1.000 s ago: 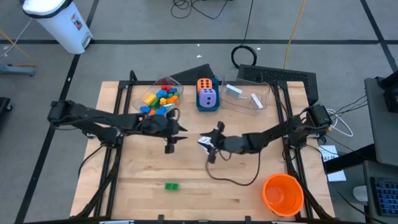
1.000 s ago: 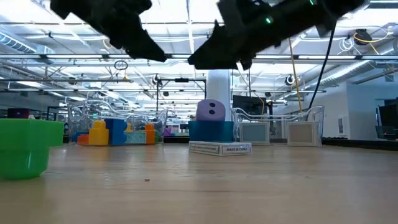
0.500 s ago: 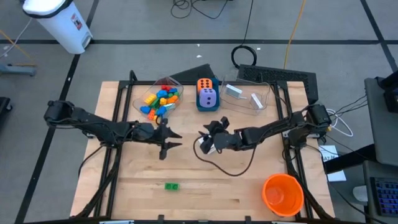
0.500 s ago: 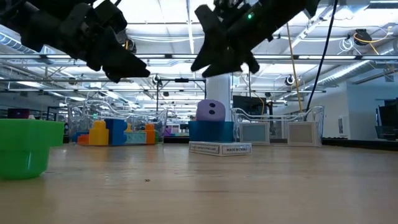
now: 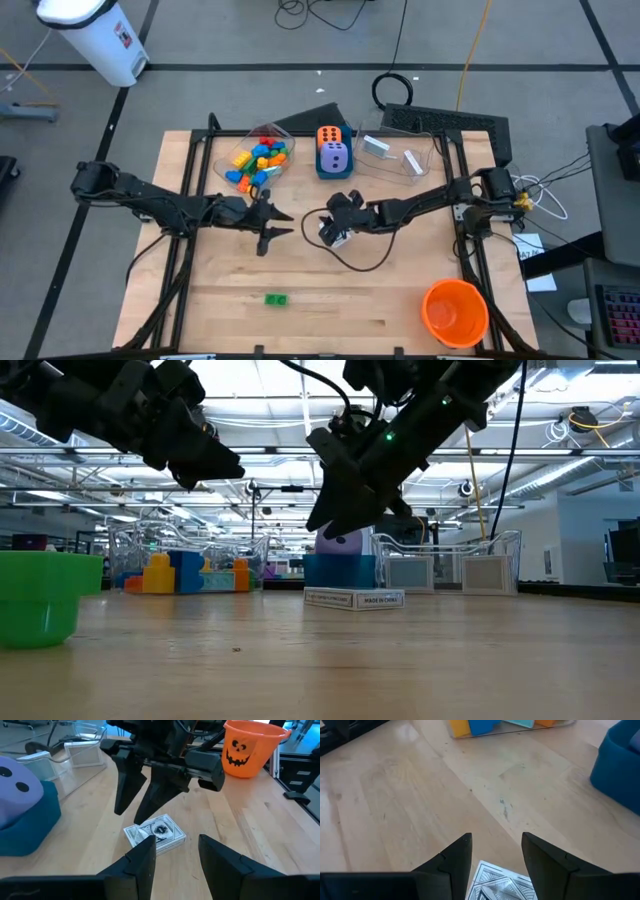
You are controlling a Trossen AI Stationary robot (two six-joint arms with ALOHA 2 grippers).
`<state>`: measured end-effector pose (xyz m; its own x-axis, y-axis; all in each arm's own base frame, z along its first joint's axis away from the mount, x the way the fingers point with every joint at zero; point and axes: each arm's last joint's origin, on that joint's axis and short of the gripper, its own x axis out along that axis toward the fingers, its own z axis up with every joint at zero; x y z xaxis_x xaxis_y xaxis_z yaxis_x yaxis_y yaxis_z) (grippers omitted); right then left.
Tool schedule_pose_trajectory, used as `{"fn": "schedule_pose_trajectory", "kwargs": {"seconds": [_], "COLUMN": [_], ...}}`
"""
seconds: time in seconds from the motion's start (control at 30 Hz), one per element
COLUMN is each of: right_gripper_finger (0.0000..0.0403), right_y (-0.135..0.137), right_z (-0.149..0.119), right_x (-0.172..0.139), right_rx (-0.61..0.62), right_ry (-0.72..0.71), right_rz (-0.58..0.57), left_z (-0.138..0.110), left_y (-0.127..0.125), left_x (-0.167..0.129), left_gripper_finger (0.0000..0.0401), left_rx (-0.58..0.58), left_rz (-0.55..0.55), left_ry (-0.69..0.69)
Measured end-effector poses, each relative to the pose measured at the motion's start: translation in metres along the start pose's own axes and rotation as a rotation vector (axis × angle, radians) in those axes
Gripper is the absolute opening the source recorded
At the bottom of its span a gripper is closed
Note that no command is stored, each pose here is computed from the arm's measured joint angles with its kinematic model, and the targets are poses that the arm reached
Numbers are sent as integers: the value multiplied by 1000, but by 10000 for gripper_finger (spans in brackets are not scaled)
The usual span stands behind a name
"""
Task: Pick & Place Toys
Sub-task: Put the black playing cards into the right transparent bin
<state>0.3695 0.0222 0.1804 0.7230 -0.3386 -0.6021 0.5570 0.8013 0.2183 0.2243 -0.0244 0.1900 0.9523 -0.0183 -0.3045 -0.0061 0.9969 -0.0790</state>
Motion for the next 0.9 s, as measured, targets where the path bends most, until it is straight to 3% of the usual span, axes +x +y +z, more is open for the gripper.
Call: {"fn": "schedule_pose_trajectory", "kwargs": {"seconds": [0.3,0.47,0.9], "right_gripper_finger": [164,164,171], "right_y": [0,1,-11], "right_z": [0,-4,-28], "right_x": [0,0,4], "right_rx": [0,-38,-9], "right_ry": [1,61,66], "right_rz": [4,70,119], "left_z": [-1,-1,-2], "left_y": [0,0,0], "left_x": [0,0,0], "left_gripper_finger": [152,152,152], "left_rx": [7,7,4], "left_rz": [1,1,2], "left_ry": [10,12,16]}}
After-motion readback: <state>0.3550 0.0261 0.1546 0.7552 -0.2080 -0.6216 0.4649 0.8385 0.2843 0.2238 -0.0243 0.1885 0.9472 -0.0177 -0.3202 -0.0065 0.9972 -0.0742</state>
